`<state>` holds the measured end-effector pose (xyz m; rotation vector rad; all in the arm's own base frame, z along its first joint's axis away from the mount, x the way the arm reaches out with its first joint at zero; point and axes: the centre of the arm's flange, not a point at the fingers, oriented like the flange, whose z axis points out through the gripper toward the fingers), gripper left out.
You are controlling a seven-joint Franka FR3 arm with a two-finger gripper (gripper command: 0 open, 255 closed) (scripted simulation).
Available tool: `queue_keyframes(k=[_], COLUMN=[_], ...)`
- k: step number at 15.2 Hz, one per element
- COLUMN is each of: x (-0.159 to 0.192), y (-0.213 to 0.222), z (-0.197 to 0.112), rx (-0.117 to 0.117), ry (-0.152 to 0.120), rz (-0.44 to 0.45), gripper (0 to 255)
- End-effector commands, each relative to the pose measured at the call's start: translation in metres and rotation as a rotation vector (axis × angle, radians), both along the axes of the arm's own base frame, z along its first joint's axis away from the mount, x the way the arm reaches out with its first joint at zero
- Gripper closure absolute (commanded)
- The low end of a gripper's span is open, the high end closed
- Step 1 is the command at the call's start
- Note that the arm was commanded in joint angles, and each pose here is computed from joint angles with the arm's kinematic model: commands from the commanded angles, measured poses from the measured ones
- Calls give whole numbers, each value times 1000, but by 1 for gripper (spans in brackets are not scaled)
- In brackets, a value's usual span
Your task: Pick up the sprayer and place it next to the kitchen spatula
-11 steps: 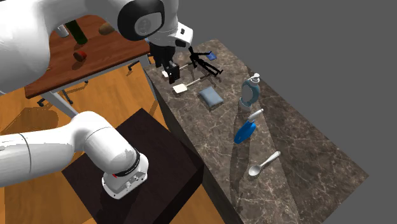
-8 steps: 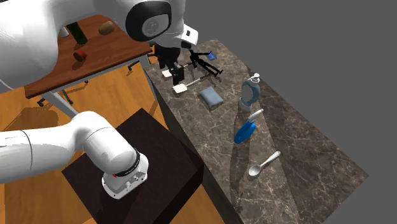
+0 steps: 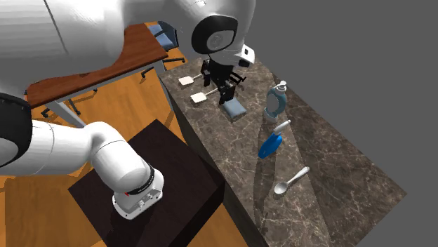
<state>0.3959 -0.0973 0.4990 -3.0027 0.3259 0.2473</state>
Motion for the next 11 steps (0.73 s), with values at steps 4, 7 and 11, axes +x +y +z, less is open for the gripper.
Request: queue_keyframes(k=[4,7,11], x=[39,61,90], y=[-52,-83,-125], z=[-30,-49,-75], rx=[-4,-5,-8], ry=[63,101,150], rz=[-10,-16,-23], gripper=[0,0,0])
